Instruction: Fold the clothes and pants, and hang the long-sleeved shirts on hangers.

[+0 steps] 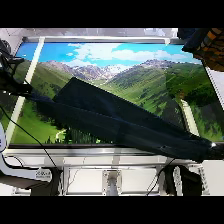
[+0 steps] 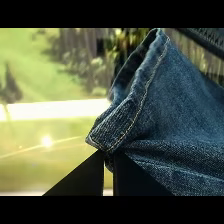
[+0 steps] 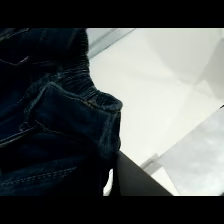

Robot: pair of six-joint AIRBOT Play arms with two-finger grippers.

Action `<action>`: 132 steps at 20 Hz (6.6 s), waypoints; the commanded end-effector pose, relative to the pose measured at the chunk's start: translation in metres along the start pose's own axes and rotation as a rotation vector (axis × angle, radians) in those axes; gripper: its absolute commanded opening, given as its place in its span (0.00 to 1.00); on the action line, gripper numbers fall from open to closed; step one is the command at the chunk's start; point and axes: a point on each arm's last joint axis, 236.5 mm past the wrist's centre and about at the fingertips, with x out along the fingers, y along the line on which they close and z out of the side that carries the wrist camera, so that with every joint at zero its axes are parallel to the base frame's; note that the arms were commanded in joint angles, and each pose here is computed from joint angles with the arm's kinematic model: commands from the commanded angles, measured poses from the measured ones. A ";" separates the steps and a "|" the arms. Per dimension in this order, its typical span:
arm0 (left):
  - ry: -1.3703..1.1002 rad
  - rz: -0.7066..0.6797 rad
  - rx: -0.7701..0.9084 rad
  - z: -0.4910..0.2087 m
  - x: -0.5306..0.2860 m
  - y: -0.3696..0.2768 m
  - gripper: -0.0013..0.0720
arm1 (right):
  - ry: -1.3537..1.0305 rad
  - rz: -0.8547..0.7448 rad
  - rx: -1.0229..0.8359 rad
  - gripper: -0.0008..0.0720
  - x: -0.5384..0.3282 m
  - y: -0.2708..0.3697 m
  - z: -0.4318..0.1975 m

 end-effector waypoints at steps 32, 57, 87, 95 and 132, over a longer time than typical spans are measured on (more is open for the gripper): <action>-0.477 0.132 0.314 0.245 0.086 -0.131 0.33 | 0.215 0.341 0.272 0.20 0.189 0.053 0.096; -0.192 -0.400 0.047 0.155 0.152 -0.103 0.59 | 0.094 0.560 0.343 0.48 0.145 0.094 0.126; -0.126 -0.113 -0.501 0.015 0.056 0.119 0.06 | 0.084 0.642 0.156 0.45 0.138 0.197 0.124; 0.052 -0.262 -0.825 -0.146 0.092 0.139 0.06 | 0.160 0.644 -0.100 0.59 0.137 0.286 0.096; -0.253 -0.410 -0.311 -0.039 -0.038 0.024 0.06 | 0.028 0.325 -0.296 0.63 0.062 0.222 0.224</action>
